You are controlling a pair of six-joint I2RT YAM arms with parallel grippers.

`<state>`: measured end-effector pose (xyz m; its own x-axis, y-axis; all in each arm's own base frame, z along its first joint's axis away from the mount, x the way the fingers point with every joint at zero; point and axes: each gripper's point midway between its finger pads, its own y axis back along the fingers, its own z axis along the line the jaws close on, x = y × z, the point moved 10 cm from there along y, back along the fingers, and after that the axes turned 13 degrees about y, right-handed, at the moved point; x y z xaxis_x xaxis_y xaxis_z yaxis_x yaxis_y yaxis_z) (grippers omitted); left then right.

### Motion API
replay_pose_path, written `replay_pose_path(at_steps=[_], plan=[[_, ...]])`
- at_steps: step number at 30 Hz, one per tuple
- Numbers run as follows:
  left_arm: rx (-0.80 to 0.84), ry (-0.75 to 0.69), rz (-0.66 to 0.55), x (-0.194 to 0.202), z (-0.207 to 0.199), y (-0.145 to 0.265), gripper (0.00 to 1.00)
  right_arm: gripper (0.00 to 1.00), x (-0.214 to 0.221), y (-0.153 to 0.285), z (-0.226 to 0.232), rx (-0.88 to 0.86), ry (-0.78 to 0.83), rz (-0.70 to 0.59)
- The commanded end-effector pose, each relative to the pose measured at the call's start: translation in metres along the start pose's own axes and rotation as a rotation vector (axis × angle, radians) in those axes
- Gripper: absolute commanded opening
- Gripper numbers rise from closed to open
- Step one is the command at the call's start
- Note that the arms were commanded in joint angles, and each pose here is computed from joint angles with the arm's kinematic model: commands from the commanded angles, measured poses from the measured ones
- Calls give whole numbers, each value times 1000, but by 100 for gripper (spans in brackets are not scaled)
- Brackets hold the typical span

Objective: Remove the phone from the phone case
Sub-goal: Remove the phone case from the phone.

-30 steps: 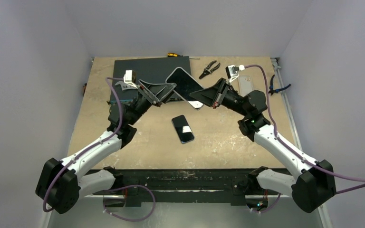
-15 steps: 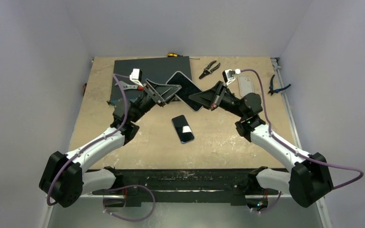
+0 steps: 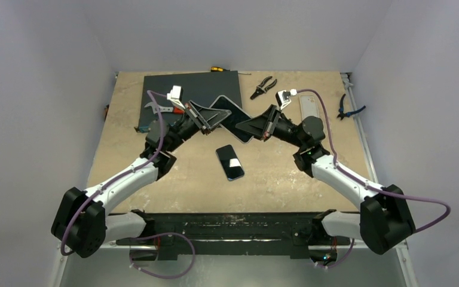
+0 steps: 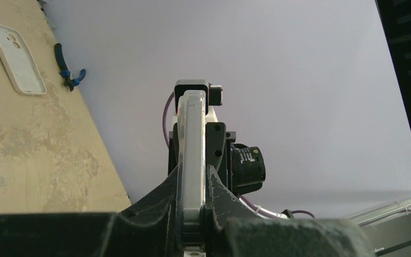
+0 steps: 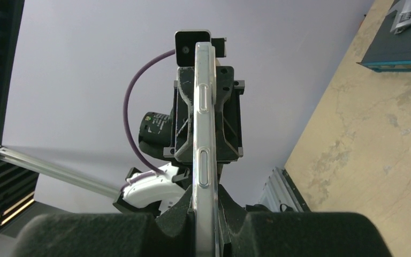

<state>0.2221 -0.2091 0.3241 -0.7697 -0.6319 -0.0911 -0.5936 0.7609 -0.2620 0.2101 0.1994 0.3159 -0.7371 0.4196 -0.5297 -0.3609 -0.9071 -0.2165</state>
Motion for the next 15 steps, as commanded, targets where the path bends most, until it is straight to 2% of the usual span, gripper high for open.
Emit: replay_pose_path(at_steps=[1,2,3,5,7,9,10,12,15], plan=[[54,-38,7,-2,-13,-3,0,0,-4,0,14,-85,59,-8],[54,-32,-3,-2,-13,-3,0,0,-4,-1,14,-87,63,-5],[57,-30,-12,-2,-14,-2,0,5,-4,-1,14,-95,74,0],[50,-14,-45,-4,-16,-1,0,33,-3,0,16,-111,107,18],[33,18,-93,-6,-17,0,0,57,-3,3,20,-93,152,-2],[28,68,-139,-9,-19,2,0,74,-3,6,20,-36,264,-6],[31,95,-163,-10,-20,3,0,78,-1,7,21,-17,308,-4],[33,141,-194,-12,-21,3,0,79,1,11,24,0,387,-5],[15,194,-216,-14,-24,0,0,73,6,12,23,10,424,15]])
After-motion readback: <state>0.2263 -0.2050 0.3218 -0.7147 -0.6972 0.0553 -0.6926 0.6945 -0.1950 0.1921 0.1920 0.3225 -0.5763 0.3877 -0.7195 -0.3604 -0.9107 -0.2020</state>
